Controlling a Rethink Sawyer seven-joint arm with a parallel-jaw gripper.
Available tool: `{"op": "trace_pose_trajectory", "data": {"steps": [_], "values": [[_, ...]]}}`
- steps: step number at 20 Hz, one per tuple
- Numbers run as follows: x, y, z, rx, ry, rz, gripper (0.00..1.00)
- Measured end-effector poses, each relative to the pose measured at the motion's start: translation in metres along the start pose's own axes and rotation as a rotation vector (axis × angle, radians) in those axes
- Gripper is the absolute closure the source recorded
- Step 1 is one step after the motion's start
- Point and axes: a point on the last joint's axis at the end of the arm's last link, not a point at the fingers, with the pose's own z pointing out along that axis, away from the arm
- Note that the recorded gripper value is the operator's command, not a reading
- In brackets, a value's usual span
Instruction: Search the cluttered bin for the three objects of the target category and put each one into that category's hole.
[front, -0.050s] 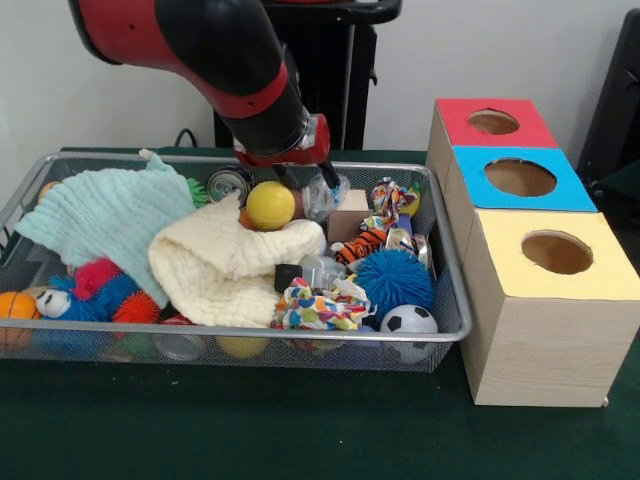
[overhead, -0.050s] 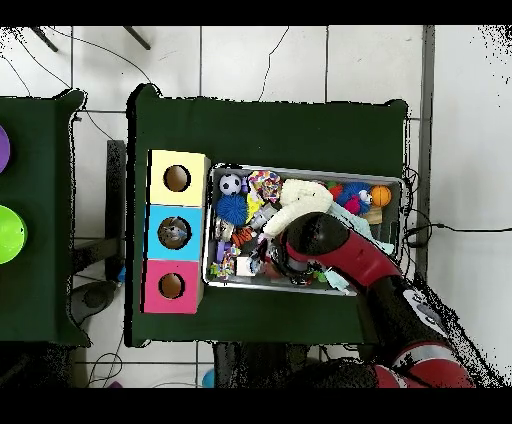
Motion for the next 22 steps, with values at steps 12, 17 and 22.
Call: {"op": "trace_pose_trajectory", "data": {"steps": [12,17,22], "values": [[0.0,0.006,0.013,-0.004,-0.028,-0.01,0.0],[0.001,0.007,0.014,-0.002,-0.027,-0.011,0.0],[0.001,0.007,0.014,0.0,-0.027,-0.013,1.0]]}}
